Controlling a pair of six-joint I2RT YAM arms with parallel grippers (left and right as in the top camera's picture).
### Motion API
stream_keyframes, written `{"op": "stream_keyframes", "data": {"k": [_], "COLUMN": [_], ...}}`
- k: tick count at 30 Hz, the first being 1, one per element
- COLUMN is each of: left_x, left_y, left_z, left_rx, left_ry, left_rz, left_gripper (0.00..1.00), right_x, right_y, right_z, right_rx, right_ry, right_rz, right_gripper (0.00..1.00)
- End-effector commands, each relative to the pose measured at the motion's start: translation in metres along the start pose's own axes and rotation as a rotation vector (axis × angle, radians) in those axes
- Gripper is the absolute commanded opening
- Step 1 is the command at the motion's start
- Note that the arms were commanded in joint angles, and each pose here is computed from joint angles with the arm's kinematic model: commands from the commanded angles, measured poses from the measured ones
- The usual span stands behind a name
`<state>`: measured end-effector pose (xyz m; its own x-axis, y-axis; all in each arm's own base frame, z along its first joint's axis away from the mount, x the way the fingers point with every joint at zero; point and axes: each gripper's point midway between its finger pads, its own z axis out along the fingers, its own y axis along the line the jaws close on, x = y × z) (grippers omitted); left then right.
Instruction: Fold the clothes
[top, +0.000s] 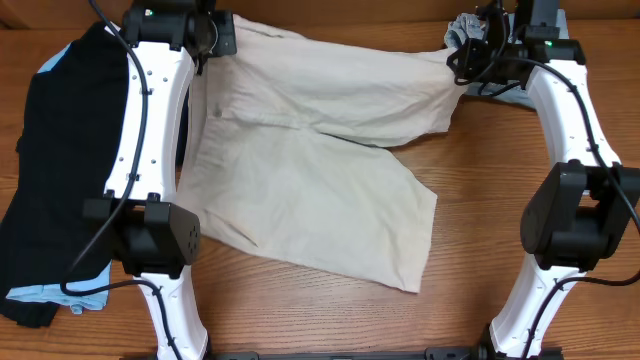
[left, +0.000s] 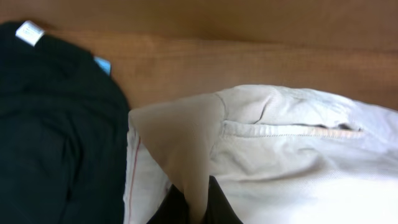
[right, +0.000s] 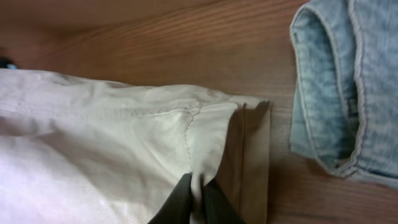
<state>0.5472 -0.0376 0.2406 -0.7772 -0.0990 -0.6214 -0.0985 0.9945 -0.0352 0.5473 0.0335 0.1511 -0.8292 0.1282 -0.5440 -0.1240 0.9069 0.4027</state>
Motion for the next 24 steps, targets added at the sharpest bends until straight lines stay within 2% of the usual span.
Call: {"op": "stream_keyframes", "data": {"k": [1, 2, 3, 4, 5, 8, 12, 19, 24], "left_x": [0.009, 0.011, 0.014, 0.017, 0.02, 0.032, 0.024, -0.003, 0.008], "left_y": [0.003, 0.003, 0.003, 0.004, 0.006, 0.01, 0.014, 0.017, 0.021], "left_z": [0.044, 0.056, 0.069, 0.081, 0.093, 0.111, 0.089, -0.025, -0.111], "left_rx": [-0.036, -0.041, -0.049, -0.058, -0.072, -0.098, -0.099, -0.071, -0.039], "left_ry": [0.033, 0.037, 0.041, 0.045, 0.05, 0.086, 0.078, 0.008, -0.002], "left_rz": [0.016, 0.017, 0.018, 0.019, 0.023, 0.029, 0.023, 0.012, 0.011], "left_gripper": [0.07, 0.19, 0.49, 0.73, 0.97, 1.0, 1.0, 1.0, 1.0], "right_x": [-0.007, -0.006, -0.005, -0.004, -0.004, -0.001, 0.002, 0.032, 0.078], "right_y": [-0.006, -0.007, -0.007, -0.009, -0.007, -0.005, 0.006, 0.043, 0.071], "right_z": [0.009, 0.015, 0.021, 0.025, 0.027, 0.022, -0.006, -0.09, -0.135], "right_rx": [0.077, 0.076, 0.075, 0.078, 0.076, 0.076, 0.081, 0.096, 0.11], "right_ry": [-0.023, -0.022, -0.022, -0.02, -0.018, -0.005, 0.016, 0.106, 0.242], "right_rz": [-0.019, -0.022, -0.026, -0.028, -0.03, 0.017, 0.06, 0.171, 0.205], "right_gripper": [0.21, 0.45, 0.73, 1.0, 1.0, 1.0, 1.0, 1.0, 1.0]}}
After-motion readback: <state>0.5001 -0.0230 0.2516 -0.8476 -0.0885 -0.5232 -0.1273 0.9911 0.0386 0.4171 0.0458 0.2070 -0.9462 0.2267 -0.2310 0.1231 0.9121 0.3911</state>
